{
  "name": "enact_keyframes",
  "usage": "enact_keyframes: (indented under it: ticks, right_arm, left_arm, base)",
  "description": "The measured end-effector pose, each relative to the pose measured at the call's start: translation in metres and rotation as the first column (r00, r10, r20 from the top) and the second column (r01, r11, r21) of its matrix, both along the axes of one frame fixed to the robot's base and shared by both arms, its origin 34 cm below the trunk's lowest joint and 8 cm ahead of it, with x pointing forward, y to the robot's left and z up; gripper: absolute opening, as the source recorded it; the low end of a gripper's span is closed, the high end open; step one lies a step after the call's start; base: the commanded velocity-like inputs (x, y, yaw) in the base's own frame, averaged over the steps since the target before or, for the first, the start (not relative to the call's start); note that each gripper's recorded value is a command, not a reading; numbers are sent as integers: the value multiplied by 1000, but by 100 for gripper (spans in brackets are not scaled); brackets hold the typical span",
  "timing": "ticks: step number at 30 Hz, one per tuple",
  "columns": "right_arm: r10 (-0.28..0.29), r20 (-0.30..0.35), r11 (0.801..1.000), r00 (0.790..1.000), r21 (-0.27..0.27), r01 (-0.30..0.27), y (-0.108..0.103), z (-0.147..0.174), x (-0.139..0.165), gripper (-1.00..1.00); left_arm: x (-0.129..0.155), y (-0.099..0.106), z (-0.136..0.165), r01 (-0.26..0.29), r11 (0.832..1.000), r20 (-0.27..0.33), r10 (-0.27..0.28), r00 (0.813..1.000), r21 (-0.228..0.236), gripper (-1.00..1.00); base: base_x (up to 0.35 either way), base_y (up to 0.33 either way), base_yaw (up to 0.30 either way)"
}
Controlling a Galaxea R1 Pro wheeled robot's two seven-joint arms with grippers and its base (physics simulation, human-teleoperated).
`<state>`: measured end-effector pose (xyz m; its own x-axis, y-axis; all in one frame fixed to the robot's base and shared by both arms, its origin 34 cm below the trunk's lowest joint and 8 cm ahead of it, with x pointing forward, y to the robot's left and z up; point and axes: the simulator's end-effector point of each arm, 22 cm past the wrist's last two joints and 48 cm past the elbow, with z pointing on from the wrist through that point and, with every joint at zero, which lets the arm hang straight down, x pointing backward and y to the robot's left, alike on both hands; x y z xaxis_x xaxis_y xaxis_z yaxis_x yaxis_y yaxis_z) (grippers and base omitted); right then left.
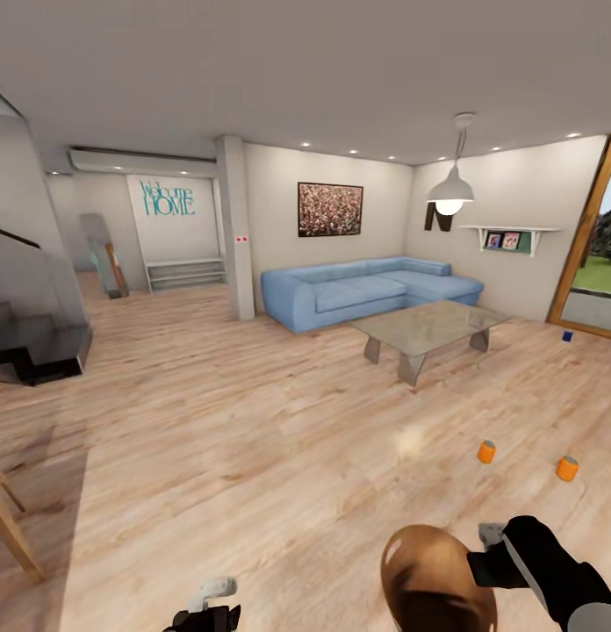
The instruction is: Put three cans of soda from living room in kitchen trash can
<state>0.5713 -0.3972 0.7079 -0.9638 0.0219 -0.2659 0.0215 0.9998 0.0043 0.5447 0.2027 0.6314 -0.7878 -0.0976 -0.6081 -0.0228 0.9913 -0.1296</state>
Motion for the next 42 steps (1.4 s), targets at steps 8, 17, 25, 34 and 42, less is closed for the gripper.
enact_keyframes:
  ticks: [8,17,25,34,42]
  right_arm:
    - [0,0,1000,1000,1,0,1,0,0,-100]
    - [-1,1,1000,1000,2,1,1,0,0,-100]
    - [-1,1,1000,1000,4,1,1,0,0,-100]
    - [-1,1,1000,1000,4,1,1,0,0,-100]
    - [-1,1,1000,1000,5,1,1,0,0,-100]
  left_arm:
    - [0,0,0,0,1000,0,0,1000,0,100]
    - [0,0,0,0,1000,1,0,1000,0,100]
    - [0,0,0,0,1000,2,0,1000,0,100]
    - [1,0,1,-1,1000,7,1,1000,0,100]
    - [2,0,1,-1,1000,10,1,1000,0,100]
  base:
    - [347,77,0]
    - [347,77,0]
    - [347,77,0]
    - [347,77,0]
    - [347,77,0]
